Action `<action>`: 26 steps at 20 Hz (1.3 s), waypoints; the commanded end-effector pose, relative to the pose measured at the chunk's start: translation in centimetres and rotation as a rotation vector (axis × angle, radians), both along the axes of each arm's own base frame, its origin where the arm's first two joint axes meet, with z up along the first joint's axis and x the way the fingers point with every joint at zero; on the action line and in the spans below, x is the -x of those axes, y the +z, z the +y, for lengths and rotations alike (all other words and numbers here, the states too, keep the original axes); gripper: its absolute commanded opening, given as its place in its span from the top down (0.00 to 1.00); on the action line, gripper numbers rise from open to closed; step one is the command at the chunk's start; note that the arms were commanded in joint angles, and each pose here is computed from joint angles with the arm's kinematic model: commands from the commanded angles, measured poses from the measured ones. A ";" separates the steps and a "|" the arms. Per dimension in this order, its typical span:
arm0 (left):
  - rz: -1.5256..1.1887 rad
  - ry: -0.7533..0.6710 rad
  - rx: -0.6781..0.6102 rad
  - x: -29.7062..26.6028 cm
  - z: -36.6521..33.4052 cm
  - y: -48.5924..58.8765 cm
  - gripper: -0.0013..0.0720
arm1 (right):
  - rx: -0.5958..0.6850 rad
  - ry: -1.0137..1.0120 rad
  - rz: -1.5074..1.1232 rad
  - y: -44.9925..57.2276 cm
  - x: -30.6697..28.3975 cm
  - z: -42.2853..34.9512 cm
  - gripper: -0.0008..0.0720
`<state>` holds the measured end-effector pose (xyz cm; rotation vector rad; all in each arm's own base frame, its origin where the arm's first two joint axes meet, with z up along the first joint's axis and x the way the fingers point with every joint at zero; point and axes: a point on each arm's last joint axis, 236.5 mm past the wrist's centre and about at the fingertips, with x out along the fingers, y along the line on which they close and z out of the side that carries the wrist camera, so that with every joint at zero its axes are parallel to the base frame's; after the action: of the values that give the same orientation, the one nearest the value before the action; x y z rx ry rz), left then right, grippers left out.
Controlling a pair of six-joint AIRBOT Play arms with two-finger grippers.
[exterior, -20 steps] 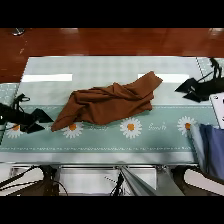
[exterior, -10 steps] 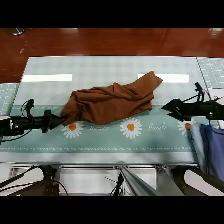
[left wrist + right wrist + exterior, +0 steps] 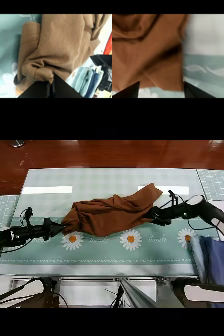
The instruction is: Fold the shirts.
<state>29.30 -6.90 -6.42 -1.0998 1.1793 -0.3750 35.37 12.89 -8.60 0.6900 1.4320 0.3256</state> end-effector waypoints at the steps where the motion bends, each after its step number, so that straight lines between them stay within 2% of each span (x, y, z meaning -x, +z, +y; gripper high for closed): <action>1: -0.006 0.001 0.003 -0.1 0.0 0.1 0.96 | -0.014 0.066 0.036 -0.9 -1.4 3.3 0.14; 3: -0.006 0.000 0.005 -0.1 -0.1 0.1 0.96 | -0.021 0.101 0.051 -1.0 -1.5 4.9 0.18; 4: -0.006 -0.002 0.006 -0.1 -0.1 0.2 0.96 | -0.023 0.122 0.046 -0.7 -1.6 5.7 0.32; 5: -0.006 -0.002 0.007 -0.1 -0.1 0.2 0.96 | -0.020 0.136 0.033 -0.5 -1.7 6.1 0.58; 6: -0.007 -0.003 0.008 -0.1 -0.1 0.3 0.96 | -0.023 0.158 0.017 0.0 -1.9 6.4 0.91; 7: -0.021 -0.010 0.015 -0.3 -0.2 0.7 0.96 | -0.030 0.174 0.005 0.7 -2.2 6.6 0.96; 10: -0.224 -0.039 0.087 -3.0 -0.7 7.0 0.96 | -0.004 0.227 -0.122 6.8 -5.3 5.7 0.96; 13: -0.655 0.091 0.151 -8.3 0.9 22.9 0.96 | 0.148 0.176 -0.467 20.7 -11.2 2.4 0.96; 15: -0.977 0.162 0.108 -8.5 2.0 35.9 0.96 | 0.243 0.135 -0.748 33.2 -12.0 0.4 0.96; 17: -1.254 0.193 -0.043 -5.7 1.7 47.3 0.96 | 0.324 0.086 -1.023 45.3 -8.9 -1.2 0.96; 18: -1.379 0.202 -0.138 -3.6 1.2 52.0 0.96 | 0.324 0.058 -1.134 49.7 -6.3 -1.5 0.96; 20: -1.569 0.236 -0.383 1.5 -0.2 59.6 0.96 | 0.376 0.007 -1.297 55.6 -0.3 -3.0 0.96; 24: -1.716 0.266 -0.765 11.9 -3.8 65.3 0.96 | 0.471 -0.131 -1.562 63.4 11.1 -6.3 0.96; 26: -1.720 0.339 -0.935 15.4 -3.7 65.5 0.96 | 0.494 -0.177 -1.640 65.2 15.9 -7.3 0.96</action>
<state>20.29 -10.49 56.46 -0.0710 -0.3208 -0.4992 27.07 7.96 52.48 0.0249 0.0310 0.3281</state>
